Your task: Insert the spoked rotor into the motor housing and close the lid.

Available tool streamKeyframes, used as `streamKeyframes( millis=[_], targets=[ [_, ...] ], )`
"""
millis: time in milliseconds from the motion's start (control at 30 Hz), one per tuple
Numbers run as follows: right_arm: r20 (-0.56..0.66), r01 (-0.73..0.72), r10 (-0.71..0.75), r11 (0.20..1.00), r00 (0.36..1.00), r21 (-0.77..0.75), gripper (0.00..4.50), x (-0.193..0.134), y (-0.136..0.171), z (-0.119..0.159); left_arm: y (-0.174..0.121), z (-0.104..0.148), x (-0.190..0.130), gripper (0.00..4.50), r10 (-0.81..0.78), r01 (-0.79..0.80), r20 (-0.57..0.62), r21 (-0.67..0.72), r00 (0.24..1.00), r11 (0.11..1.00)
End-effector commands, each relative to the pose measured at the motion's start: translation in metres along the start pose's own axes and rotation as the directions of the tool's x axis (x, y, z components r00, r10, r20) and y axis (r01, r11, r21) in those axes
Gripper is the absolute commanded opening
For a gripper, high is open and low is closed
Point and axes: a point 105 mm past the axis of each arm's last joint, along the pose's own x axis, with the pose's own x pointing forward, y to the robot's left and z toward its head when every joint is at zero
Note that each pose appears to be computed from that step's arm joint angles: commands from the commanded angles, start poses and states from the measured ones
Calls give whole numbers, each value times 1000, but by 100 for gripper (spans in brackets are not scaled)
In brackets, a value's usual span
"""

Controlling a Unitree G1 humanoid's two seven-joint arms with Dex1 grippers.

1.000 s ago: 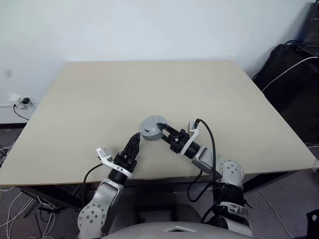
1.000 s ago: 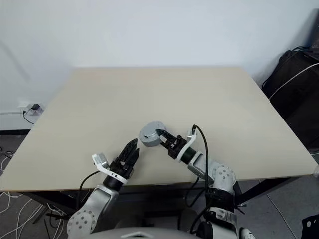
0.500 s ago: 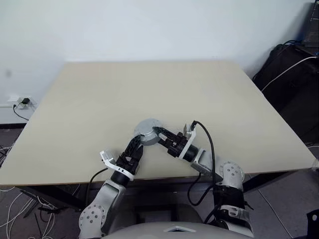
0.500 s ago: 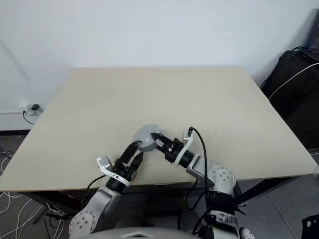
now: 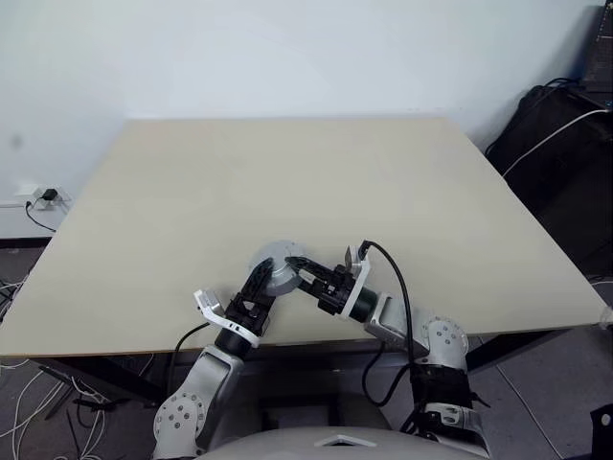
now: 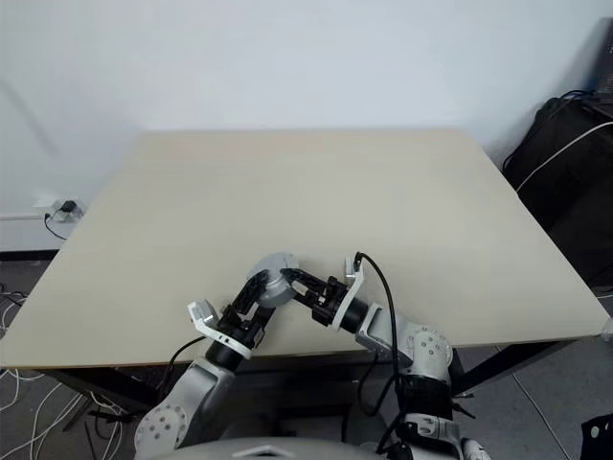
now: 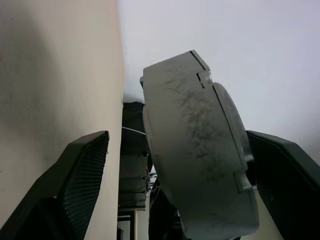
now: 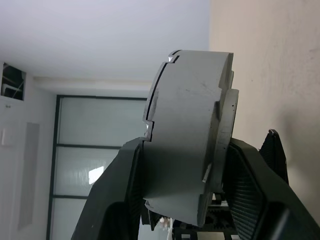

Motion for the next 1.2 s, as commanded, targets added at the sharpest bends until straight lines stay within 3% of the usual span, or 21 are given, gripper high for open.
streamKeyframes(
  millis=[33, 233, 267, 567, 833, 1200],
  targets=[
    [-1, -105, 105, 994, 994, -41, 193, 2, 26, 1, -13, -16, 16, 450, -79, 80, 24, -88, 997, 993],
    [-2, -66, 66, 996, 998, -59, 193, 1, 21, 1, -12, -14, 16, 260, -74, 77, 32, -85, 997, 993],
    [-6, -57, 57, 996, 998, -67, 193, 1, 20, 0, -12, -14, 16, 251, -74, 77, 32, -82, 997, 994],
    [-23, 16, -20, 986, 1000, -164, 193, 0, 13, -1, -11, -13, 17, 248, -69, 71, 31, -71, 997, 995],
    [-5, 111, -114, 974, 993, -196, 450, -9, -2, 6, -11, -12, 16, 214, -66, 68, 41, -51, 997, 996],
    [82, 280, -268, 903, 960, -325, 450, -29, -15, 22, -10, 3, 15, 214, -43, 40, 117, 23, 992, 999]
  ],
)
